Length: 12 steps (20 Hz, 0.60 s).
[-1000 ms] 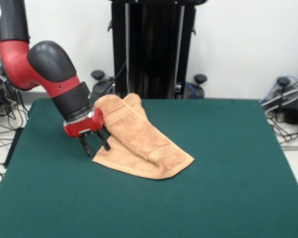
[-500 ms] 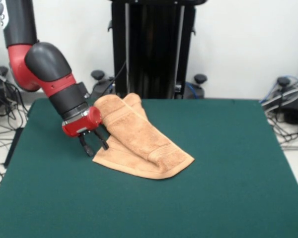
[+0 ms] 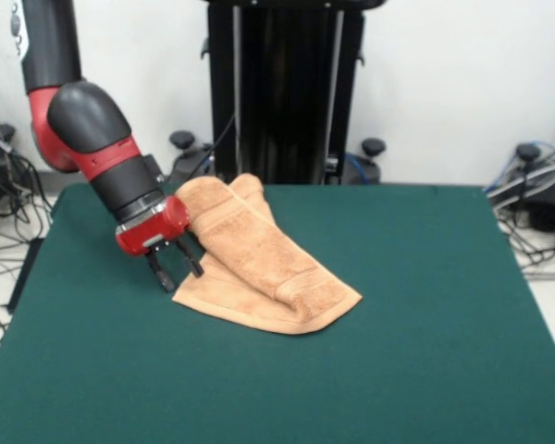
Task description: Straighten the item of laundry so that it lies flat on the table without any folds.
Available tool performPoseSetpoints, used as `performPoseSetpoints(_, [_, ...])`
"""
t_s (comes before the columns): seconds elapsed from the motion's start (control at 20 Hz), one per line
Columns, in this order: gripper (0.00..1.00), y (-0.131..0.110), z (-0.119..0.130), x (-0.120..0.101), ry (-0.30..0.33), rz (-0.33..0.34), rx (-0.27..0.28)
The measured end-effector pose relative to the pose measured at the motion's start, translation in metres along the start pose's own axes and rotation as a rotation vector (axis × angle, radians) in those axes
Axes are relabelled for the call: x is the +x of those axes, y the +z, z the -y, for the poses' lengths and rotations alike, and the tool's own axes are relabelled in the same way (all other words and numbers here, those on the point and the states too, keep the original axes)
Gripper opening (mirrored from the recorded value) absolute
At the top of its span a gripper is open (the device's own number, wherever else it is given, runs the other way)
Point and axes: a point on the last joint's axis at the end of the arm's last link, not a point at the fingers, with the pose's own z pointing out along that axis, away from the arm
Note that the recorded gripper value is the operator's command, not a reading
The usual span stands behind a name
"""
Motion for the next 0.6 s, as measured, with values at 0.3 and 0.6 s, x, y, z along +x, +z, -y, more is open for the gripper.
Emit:
performPoseSetpoints(0.3, [1.00, 0.0024, -0.0056, -0.0005, -0.150, -0.037, 0.029])
performPoseSetpoints(0.6, [1.00, 0.0030, -0.0060, 0.0043, -0.280, -0.031, 0.030])
